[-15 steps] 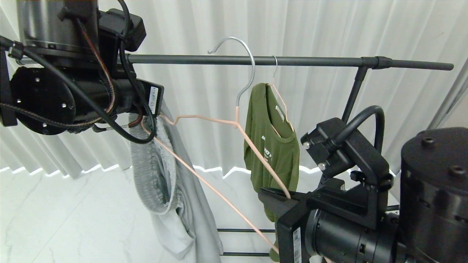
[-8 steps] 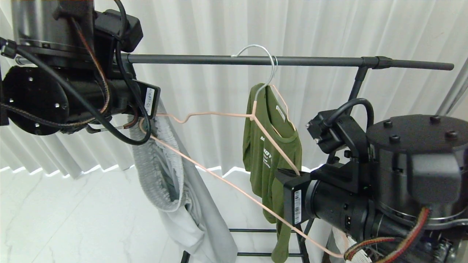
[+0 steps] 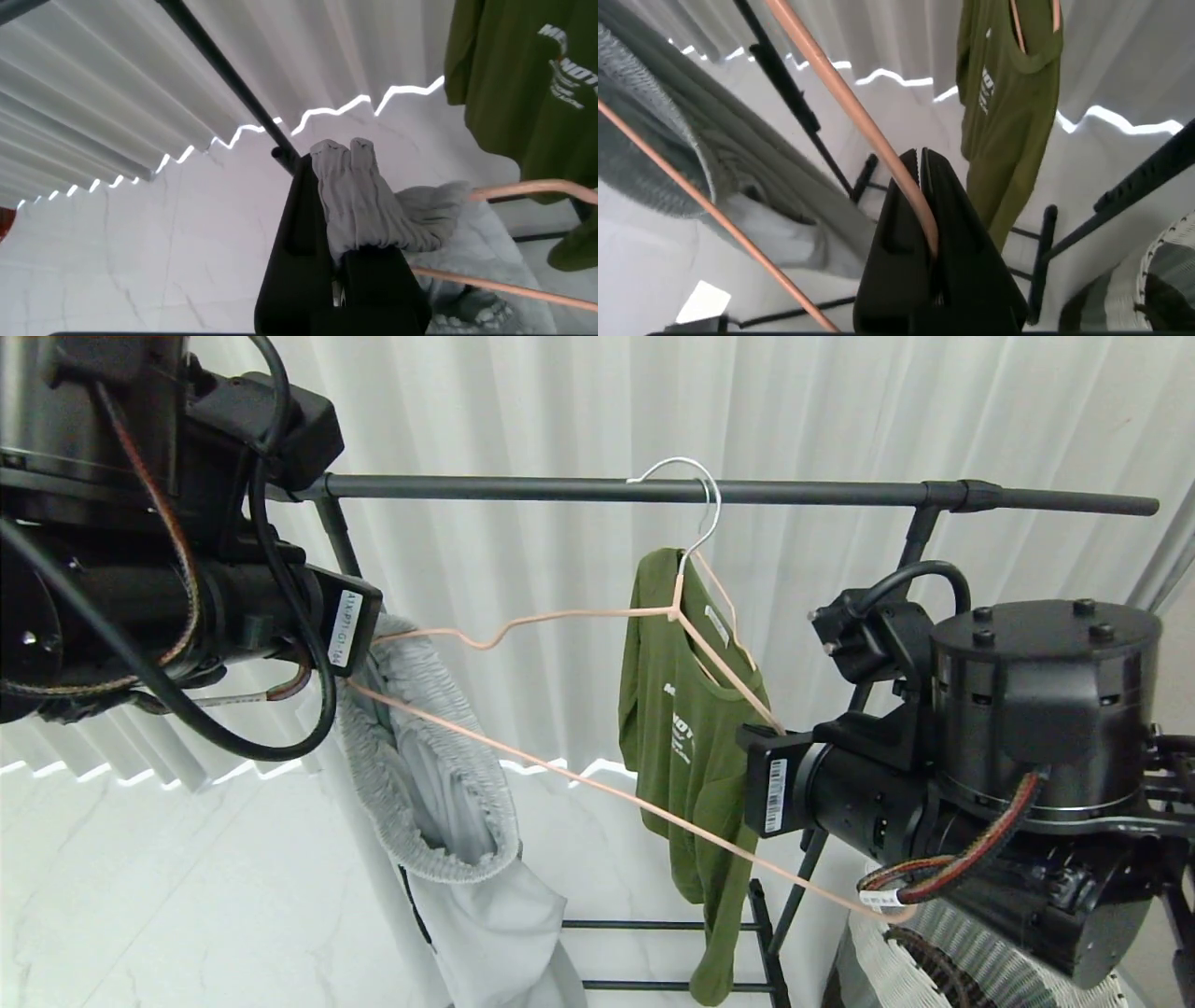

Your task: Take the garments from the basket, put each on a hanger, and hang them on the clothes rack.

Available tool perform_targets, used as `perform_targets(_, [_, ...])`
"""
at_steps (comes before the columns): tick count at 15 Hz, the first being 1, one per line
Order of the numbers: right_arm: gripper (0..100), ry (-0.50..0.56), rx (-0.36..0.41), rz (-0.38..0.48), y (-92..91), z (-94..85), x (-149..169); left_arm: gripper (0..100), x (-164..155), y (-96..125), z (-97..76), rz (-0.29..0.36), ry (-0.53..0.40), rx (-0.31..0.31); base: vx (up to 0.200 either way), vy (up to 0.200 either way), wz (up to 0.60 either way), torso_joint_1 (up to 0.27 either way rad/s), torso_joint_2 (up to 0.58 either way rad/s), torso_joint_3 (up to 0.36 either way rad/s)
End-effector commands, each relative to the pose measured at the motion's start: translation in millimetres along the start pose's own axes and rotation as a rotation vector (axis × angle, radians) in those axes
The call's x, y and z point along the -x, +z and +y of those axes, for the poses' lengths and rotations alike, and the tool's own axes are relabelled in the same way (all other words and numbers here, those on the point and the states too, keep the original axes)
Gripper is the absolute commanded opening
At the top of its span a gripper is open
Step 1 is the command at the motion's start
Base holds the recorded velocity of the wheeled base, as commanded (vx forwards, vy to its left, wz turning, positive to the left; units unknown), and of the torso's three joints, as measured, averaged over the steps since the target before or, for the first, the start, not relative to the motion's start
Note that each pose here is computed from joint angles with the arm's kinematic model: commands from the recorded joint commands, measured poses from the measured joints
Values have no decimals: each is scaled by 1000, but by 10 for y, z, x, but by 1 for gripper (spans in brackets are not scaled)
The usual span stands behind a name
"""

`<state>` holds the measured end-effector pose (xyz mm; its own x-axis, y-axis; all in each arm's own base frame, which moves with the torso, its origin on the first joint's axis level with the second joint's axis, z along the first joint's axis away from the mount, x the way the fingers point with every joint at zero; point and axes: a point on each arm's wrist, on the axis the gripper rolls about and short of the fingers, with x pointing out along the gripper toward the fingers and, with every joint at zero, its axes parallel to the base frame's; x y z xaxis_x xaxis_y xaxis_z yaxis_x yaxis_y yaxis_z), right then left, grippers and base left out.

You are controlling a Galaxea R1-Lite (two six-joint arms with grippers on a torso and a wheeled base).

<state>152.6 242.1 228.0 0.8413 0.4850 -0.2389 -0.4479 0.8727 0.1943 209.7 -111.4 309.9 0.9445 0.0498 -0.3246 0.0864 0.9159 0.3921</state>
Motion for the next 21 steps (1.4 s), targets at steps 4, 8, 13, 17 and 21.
perform_targets(4, [0, 126, 19, 22, -125, 226, 217, 0, -123, 59, -108, 10, -15, 43, 0, 0, 0, 0, 0, 0])
perform_targets(8, [0, 343, 36, 135, -343, 363, 451, 0, -153, 94, -120, 6, -14, 50, 0, 0, 0, 0, 0, 0])
perform_targets(13, [0, 167, 49, 124, -423, 268, 212, 0, -216, 132, -80, 7, 8, 67, 0, 0, 0, 0, 0, 0])
perform_targets(17, [0, 19, 29, 85, -355, 68, 63, 0, -202, 95, -43, 46, 41, 45, 0, 0, 0, 0, 0, 0])
perform_targets(21, [0, -34, 3, 29, -288, 69, -66, 0, -7, 43, -94, 85, -5, -5, 0, 0, 0, 0, 0, 0])
